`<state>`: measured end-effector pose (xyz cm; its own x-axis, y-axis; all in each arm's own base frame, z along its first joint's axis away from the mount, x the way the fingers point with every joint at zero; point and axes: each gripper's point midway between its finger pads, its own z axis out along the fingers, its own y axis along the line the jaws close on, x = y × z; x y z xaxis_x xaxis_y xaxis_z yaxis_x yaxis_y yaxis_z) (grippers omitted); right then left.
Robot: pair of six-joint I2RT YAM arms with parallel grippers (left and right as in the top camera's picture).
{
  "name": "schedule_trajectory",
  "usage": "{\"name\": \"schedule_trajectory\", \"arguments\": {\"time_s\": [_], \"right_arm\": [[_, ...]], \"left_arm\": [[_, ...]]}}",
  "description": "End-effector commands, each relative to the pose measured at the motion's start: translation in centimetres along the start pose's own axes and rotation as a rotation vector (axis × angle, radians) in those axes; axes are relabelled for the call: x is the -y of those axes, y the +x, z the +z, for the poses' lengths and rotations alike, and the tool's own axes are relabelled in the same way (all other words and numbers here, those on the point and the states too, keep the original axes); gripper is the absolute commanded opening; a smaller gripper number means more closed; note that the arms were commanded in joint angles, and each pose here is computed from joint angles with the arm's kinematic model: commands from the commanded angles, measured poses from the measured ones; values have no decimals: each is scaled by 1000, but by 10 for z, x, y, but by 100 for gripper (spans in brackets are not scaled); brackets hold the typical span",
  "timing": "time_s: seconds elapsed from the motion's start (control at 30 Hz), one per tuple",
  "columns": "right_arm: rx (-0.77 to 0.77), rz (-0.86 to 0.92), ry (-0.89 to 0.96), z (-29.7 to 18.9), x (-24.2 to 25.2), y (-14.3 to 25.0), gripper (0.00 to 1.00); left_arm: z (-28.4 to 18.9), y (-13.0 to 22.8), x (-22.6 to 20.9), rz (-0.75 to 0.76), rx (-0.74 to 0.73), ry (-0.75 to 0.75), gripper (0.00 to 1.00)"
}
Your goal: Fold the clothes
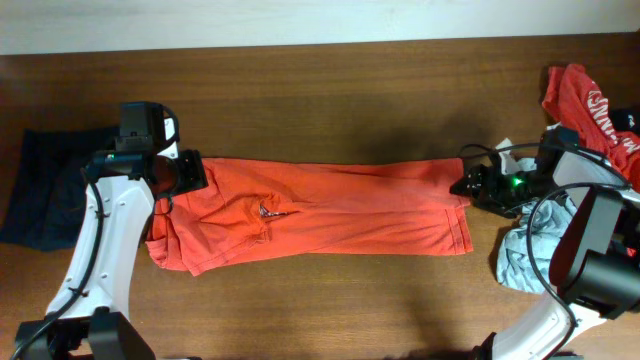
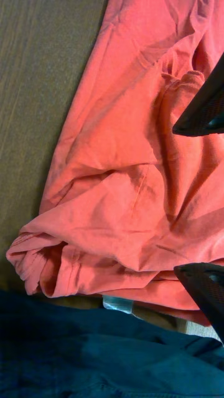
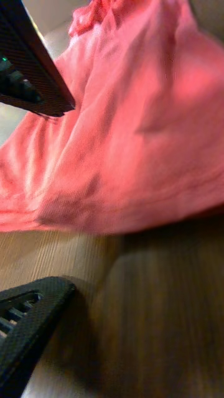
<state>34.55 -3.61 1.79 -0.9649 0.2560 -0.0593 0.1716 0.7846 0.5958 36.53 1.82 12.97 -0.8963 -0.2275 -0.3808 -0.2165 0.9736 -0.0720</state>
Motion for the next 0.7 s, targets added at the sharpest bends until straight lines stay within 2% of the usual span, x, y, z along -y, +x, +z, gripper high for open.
{"name": "schedule_trajectory", "arguments": {"time_s": [0.0,0.1,0.2,0.3,0.43,0.57,0.67], "right_arm": [[-140,24,-44,39,17,30,86],[-228,87,-53,53,26,49,86],[-281,120,-35,63,37,61,78],[-298,133,-29,63,38,65,77],[-358,214,146,58,64,78,81],[-385,248,222,54,74,85,81],[-415,360,439,40,103,97,81]], "left_arm": [[2,1,3,8,-8,10,65],[2,0,3,8,-5,11,65],[2,-1,3,8,0,12,65],[2,0,3,8,-4,11,65],[2,0,3,8,-5,10,65],[2,0,3,8,-5,11,65],[2,0,3,8,-5,11,65]]}}
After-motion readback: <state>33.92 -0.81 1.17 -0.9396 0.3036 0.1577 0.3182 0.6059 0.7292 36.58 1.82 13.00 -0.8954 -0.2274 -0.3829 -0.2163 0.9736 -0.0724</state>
